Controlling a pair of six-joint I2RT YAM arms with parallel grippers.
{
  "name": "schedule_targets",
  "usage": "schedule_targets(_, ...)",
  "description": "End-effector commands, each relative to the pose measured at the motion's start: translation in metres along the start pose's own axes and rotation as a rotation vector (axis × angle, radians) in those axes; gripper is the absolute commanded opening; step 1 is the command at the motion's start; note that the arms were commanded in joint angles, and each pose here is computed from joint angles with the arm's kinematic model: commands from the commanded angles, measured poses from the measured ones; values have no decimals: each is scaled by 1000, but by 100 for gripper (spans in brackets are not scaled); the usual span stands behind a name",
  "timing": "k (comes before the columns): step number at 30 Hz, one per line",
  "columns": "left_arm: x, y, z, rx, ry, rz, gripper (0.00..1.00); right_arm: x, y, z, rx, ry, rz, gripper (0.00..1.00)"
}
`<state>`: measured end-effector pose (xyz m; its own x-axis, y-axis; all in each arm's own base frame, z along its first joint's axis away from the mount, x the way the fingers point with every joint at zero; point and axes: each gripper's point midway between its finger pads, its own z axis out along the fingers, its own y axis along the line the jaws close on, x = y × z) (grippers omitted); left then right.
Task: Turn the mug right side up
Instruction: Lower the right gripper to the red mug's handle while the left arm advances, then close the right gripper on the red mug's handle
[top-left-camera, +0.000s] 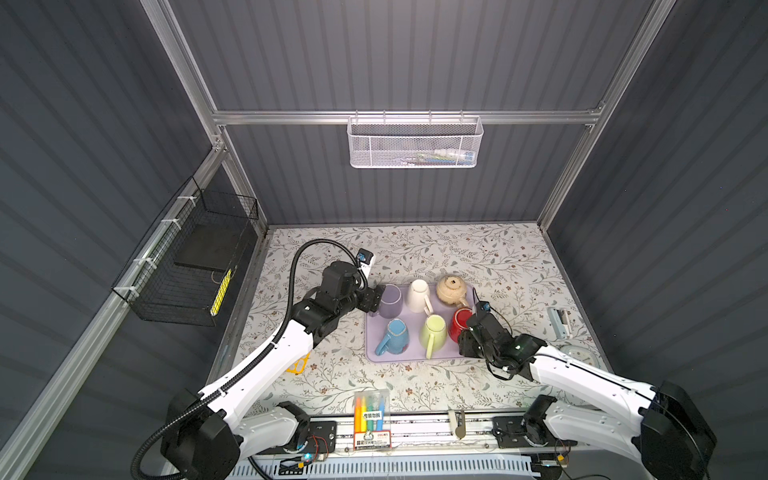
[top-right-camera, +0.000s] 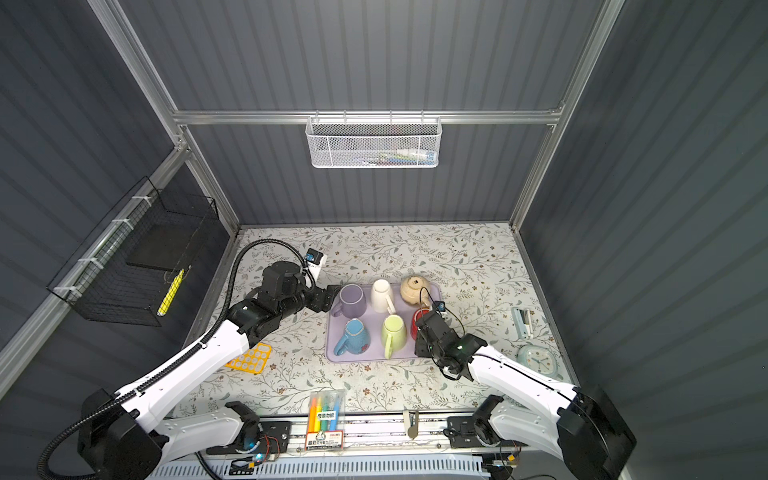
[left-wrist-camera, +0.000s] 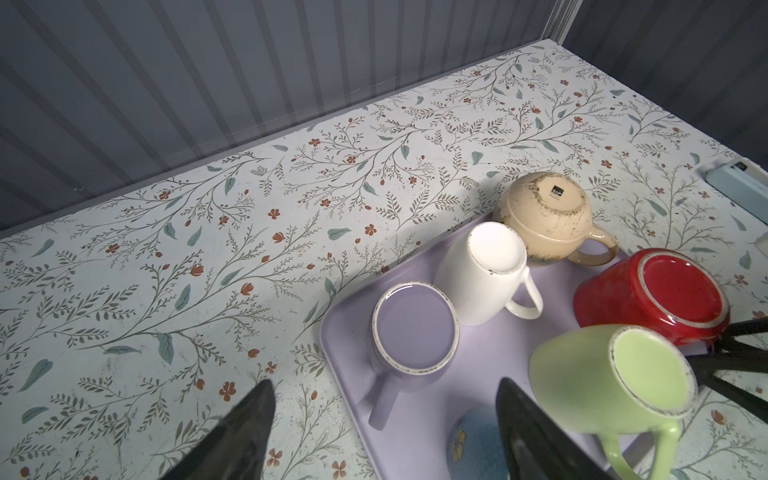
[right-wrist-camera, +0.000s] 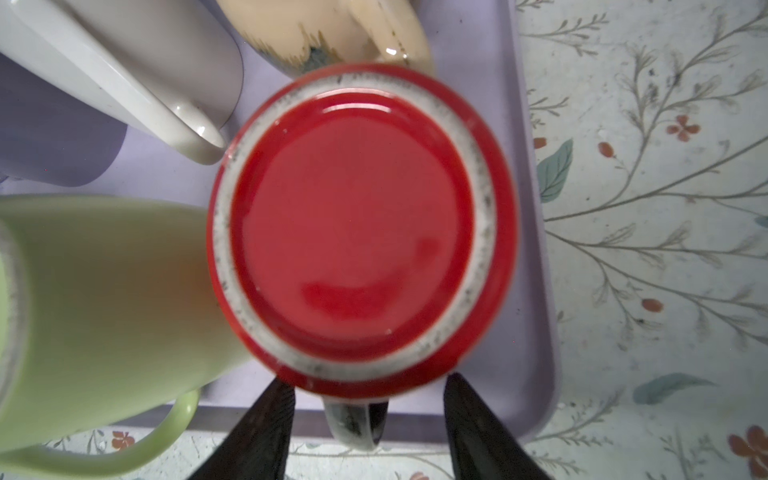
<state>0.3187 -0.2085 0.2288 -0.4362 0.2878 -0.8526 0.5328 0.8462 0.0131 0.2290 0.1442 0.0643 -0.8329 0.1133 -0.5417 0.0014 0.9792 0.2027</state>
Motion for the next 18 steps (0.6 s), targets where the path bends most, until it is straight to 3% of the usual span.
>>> schedule_targets(1, 0, -4, -6, 20, 13, 25, 83, 1, 3, 5, -4, -3, 6, 59)
schedule_targets(18, 0, -9, 3, 46, 22, 23, 83, 20, -4, 23, 64, 53, -48, 52)
